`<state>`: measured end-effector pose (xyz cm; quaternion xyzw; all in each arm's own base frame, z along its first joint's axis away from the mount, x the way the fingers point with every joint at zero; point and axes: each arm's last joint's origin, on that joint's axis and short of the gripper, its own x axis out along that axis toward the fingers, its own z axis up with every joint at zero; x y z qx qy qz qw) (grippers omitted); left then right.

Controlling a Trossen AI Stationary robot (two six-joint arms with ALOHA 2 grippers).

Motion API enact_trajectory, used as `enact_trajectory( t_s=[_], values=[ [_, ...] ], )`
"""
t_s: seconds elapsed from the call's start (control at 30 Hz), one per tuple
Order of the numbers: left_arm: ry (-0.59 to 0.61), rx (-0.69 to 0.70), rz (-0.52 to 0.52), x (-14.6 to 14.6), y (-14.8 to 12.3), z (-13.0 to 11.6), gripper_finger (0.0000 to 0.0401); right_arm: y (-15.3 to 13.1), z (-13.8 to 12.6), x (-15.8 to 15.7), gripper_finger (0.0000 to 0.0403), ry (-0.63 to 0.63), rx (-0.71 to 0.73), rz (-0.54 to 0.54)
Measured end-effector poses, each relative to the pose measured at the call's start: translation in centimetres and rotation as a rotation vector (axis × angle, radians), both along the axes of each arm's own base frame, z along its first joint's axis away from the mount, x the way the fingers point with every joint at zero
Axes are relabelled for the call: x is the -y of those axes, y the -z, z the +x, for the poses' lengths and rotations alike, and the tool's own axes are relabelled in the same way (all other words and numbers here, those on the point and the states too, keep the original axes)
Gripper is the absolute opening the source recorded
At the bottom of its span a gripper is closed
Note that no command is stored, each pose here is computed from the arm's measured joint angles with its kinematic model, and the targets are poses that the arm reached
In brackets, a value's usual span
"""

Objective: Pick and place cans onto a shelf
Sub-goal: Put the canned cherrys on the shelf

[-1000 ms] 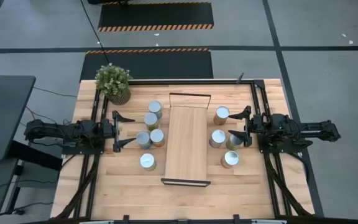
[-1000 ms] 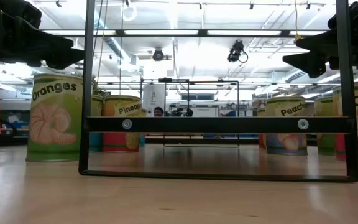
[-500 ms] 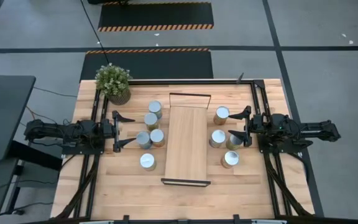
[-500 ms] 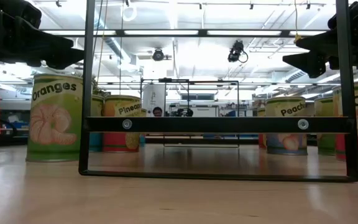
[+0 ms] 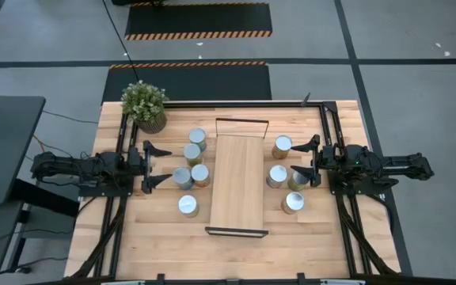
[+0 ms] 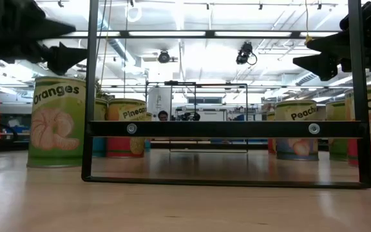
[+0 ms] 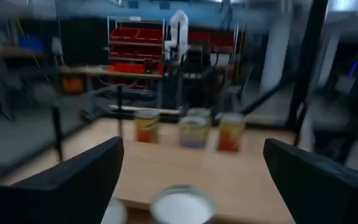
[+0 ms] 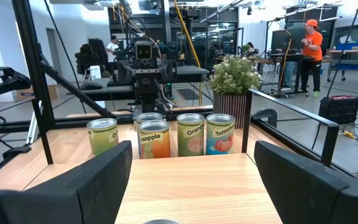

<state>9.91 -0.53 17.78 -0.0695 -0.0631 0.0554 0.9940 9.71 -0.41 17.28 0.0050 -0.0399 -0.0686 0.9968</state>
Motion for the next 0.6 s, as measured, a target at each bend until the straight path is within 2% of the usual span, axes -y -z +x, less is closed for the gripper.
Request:
enact_trajectory(
  t_s=[0.07, 0.2, 0.3, 0.4, 0.6],
  values=[
    [0.011, 0.017, -0.104, -0.01, -0.04, -0.01, 0.0394, -0.01, 0.00, 0.00, 0.0346, 0.000, 0.000, 0.000],
    [0.026, 0.028, -0.219, 0.00, -0.02, 0.00, 0.0394, 0.00, 0.00, 0.00, 0.0346, 0.000, 0.001, 0.000],
    [0.007, 0.032, -0.216, -0.07, -0.04, -0.01, 0.0394, 0.00, 0.00, 0.00, 0.0346, 0.000, 0.001, 0.000],
    [-0.004, 0.023, -0.163, -0.08, -0.02, -0.01, 0.0394, 0.00, 0.00, 0.00, 0.0346, 0.000, 0.001, 0.000],
    [-0.038, 0.033, -0.180, -0.19, -0.07, -0.03, 0.0394, 0.00, 0.00, 0.00, 0.0346, 0.000, 0.001, 0.000]
  ],
)
